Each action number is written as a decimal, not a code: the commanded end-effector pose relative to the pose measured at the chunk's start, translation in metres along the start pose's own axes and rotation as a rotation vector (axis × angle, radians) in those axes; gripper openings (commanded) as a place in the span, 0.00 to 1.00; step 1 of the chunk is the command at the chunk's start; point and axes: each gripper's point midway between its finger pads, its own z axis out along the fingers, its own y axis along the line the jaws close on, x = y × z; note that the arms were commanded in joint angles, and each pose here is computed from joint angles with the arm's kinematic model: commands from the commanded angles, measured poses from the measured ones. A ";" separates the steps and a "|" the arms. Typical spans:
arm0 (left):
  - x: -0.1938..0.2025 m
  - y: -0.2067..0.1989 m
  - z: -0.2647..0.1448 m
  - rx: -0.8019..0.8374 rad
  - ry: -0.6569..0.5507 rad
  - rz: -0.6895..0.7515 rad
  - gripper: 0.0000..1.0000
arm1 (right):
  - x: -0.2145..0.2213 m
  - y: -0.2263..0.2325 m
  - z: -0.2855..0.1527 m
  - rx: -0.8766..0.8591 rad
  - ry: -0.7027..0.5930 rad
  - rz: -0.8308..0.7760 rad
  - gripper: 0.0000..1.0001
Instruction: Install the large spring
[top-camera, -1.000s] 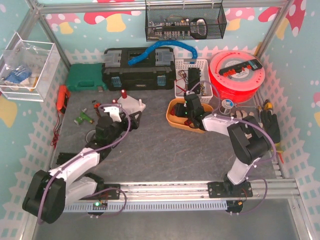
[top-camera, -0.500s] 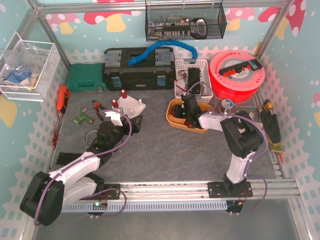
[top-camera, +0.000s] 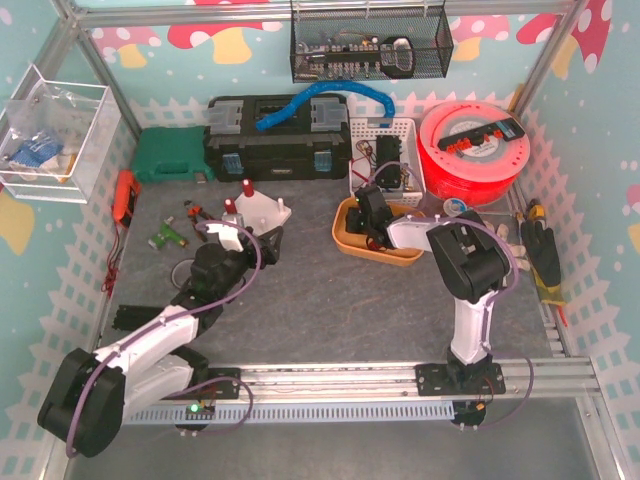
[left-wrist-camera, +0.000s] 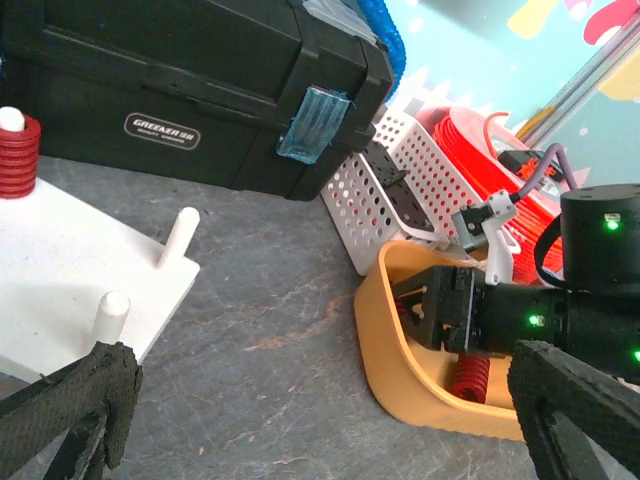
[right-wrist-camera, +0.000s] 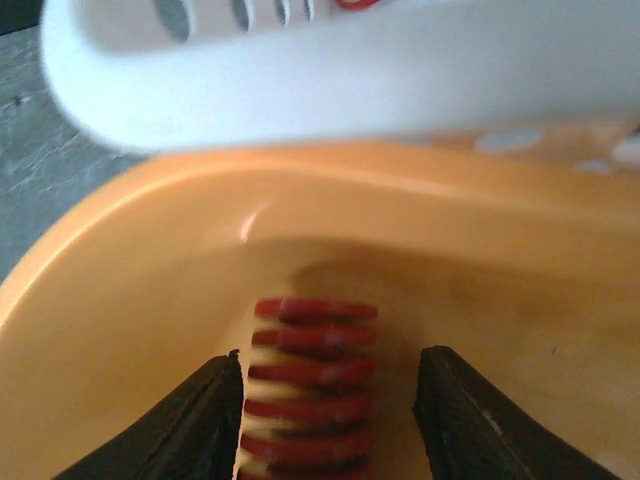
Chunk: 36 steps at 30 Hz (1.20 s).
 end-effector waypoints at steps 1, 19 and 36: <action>-0.003 -0.001 0.000 -0.003 -0.014 0.020 0.99 | 0.024 -0.033 0.011 0.167 0.098 -0.018 0.50; -0.008 0.000 -0.004 -0.012 -0.032 0.023 0.99 | 0.021 -0.026 0.016 0.130 0.103 -0.103 0.30; -0.009 0.003 -0.005 -0.036 -0.039 0.008 0.99 | -0.054 0.025 -0.094 -0.096 -0.222 -0.336 0.16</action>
